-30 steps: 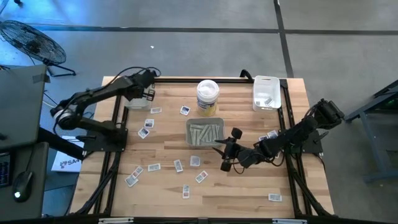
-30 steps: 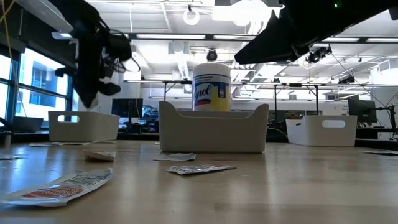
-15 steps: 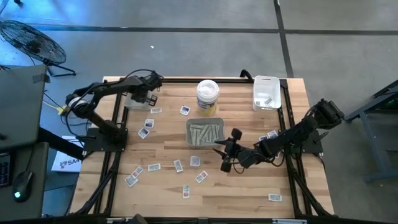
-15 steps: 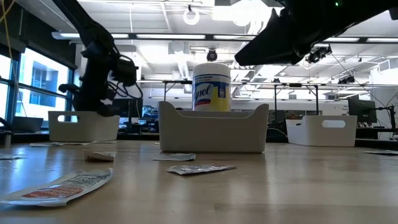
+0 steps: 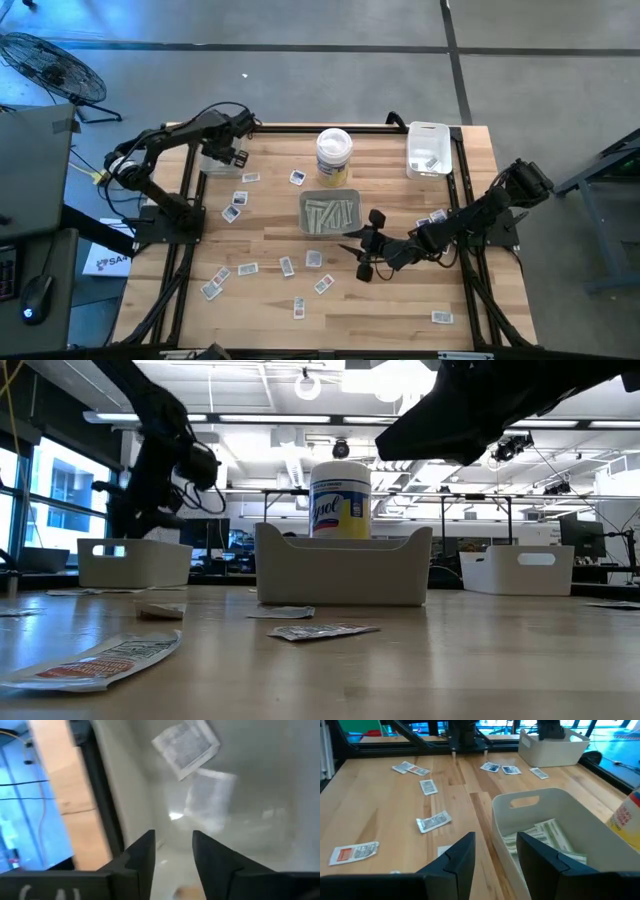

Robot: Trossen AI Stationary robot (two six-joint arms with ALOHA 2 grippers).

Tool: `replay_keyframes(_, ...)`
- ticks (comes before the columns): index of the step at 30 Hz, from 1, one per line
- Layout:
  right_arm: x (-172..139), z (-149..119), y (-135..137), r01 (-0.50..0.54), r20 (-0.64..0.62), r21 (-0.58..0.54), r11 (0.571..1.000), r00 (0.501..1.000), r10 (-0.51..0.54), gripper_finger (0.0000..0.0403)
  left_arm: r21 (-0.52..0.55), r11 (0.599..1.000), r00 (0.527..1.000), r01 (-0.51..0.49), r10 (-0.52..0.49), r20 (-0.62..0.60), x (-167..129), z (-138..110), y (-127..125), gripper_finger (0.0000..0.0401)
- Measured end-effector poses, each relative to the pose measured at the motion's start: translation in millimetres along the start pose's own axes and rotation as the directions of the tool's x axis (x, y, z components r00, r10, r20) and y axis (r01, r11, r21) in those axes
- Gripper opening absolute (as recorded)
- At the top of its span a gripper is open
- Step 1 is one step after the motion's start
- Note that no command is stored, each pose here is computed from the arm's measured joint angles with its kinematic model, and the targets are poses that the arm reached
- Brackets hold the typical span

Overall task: Pick & Place First Aid Supplies
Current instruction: Put the alcohol pad into the top gray bin

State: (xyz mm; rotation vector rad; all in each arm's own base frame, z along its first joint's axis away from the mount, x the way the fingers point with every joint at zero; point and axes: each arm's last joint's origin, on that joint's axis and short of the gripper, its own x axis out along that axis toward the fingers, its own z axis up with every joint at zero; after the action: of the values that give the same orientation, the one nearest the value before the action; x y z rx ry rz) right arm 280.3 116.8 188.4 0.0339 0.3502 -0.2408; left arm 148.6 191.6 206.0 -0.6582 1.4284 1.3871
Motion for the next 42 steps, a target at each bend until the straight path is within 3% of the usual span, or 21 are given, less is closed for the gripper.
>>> replay_keyframes(3,0.0,0.0,0.5,-0.015,-0.003,0.001,1.0,1.0,0.015,0.0138,0.056,0.998,1.0,-0.023,0.024,-0.009,-26.1,-10.3,3.3,0.013)
replay_keyframes(6,-0.1,0.3,0.6,-0.014,0.0,0.009,1.0,1.0,0.014,0.0138,0.071,0.997,0.998,0.001,-0.006,0.067,-54.2,-24.3,2.1,0.013)
replay_keyframes(14,-9.4,-0.3,13.7,-0.064,0.026,0.038,0.997,0.998,0.063,0.0138,0.13,0.965,0.952,0.229,-0.25,0.178,-90.7,-89.0,-21.5,0.013)
replay_keyframes(20,-19.2,-3.6,24.7,-0.077,0.034,0.028,0.997,0.996,0.076,0.0138,0.282,0.941,0.963,0.187,-0.232,0.135,-65.3,-137.2,-41.4,0.013)
replay_keyframes(24,-23.0,-4.8,28.6,-0.08,0.038,0.022,0.997,0.996,0.08,0.0138,0.316,0.933,0.975,0.173,-0.208,0.081,-36.6,-152.8,-46.7,0.0131)
replay_keyframes(28,-22.8,-4.7,28.1,-0.073,0.04,0.022,0.997,0.997,0.072,0.0138,0.321,0.93,0.973,0.179,-0.215,0.079,-12.3,-151.7,-49.2,0.0131)
replay_keyframes(35,-20.2,-3.7,25.4,-0.064,0.04,0.027,0.998,0.997,0.063,0.0138,0.406,0.865,0.94,0.296,-0.339,0.036,4.9,-142.7,-55.7,0.0131)
replay_keyframes(42,-20.2,-3.7,25.4,-0.066,0.04,0.028,0.997,0.997,0.064,0.0138,0.304,0.897,0.938,0.322,-0.347,0.03,7.4,-135.5,-53.2,0.0131)
